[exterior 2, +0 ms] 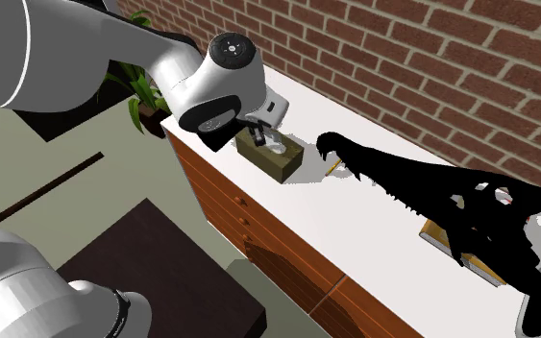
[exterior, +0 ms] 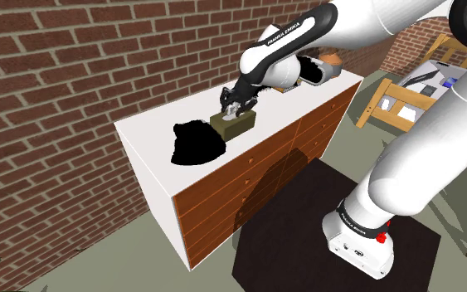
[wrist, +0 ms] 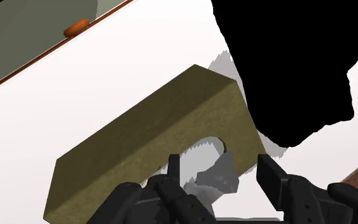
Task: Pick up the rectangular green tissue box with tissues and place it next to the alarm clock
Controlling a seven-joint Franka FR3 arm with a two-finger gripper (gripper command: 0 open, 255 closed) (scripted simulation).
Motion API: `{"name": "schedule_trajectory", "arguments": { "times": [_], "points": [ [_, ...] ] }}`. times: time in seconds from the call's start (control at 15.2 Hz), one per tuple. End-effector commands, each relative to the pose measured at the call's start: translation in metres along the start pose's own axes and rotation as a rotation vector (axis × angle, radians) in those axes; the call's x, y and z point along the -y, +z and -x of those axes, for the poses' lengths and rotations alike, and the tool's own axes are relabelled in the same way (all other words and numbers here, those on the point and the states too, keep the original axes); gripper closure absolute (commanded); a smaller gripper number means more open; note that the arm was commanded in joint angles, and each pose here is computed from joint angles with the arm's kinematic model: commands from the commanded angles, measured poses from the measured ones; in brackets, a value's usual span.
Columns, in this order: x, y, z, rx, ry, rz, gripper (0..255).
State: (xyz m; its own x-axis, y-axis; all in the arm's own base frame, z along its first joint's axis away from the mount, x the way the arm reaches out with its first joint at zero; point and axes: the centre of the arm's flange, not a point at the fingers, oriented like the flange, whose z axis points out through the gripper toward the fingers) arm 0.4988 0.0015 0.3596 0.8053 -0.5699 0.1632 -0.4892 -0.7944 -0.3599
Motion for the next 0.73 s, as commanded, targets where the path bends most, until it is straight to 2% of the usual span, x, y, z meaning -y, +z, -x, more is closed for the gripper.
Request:
{"name": "schedule_trajectory", "arguments": {
  "times": [0.0,0.53,0.66],
  "points": [
    [0.0,0.0,0.0,0.0,0.0,0.0,255],
    [0.0,0.0001,0.0,0.0,0.0,0.0,255],
    [0.0038,-0.0096,-0.0017,0.0,0.0,0.0,255]
  ]
}}
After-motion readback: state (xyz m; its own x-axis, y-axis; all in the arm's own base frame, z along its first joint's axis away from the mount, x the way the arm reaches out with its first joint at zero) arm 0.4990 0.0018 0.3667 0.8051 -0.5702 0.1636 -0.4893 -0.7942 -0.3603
